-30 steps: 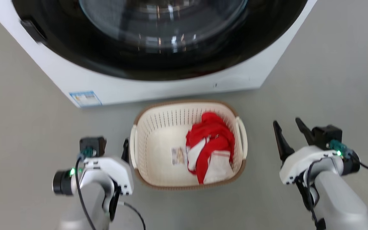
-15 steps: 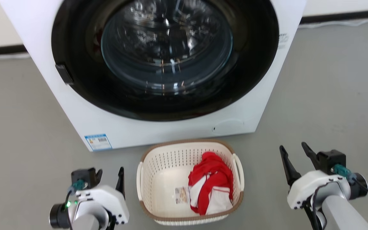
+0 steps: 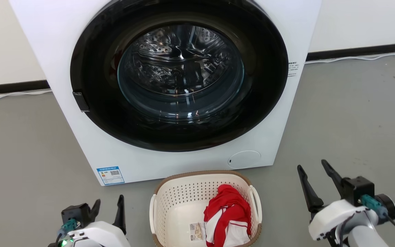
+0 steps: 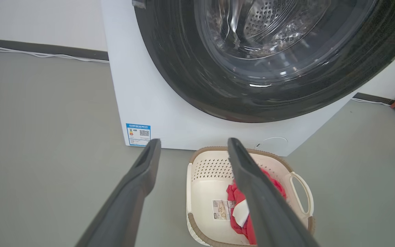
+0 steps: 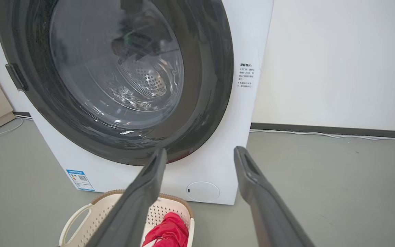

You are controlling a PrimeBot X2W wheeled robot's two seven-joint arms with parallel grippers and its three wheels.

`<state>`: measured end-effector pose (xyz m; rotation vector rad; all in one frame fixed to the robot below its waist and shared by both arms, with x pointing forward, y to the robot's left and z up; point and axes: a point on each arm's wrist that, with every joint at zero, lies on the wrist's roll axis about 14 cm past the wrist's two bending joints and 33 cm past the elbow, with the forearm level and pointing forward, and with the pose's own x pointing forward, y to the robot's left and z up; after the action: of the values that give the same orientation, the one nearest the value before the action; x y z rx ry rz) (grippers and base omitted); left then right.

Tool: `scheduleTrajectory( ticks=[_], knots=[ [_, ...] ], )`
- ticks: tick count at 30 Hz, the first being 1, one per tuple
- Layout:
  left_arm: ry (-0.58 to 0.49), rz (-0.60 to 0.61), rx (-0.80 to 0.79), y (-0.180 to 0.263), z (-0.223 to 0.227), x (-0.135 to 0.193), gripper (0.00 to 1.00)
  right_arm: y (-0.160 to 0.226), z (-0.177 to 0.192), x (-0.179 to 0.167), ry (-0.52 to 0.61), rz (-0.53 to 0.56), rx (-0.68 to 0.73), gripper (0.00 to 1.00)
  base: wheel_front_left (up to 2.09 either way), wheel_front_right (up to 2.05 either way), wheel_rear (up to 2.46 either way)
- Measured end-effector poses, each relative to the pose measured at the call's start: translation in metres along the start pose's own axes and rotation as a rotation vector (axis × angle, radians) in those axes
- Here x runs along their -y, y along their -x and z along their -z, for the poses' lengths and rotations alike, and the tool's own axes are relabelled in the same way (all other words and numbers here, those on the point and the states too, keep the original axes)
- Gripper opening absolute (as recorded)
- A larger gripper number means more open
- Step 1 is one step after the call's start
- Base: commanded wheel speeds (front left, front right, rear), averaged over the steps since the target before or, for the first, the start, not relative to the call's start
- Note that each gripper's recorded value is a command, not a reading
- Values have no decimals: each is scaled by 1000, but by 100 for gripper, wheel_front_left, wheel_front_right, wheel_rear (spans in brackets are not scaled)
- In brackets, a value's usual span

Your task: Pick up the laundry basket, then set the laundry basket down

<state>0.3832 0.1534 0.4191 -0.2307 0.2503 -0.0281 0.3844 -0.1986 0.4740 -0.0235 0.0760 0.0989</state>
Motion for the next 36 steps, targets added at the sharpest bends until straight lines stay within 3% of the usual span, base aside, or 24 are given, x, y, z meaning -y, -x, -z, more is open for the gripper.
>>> scheduleTrajectory(
  ticks=[22,36],
  knots=[
    [7,-83,97,40,-10,-29,100,51,-2,9,-18,68,61,100,0,0,0],
    [21,-120,115,47,-13,-40,100,57,-2,16,-16,98,66,100,0,0,0]
  ],
)
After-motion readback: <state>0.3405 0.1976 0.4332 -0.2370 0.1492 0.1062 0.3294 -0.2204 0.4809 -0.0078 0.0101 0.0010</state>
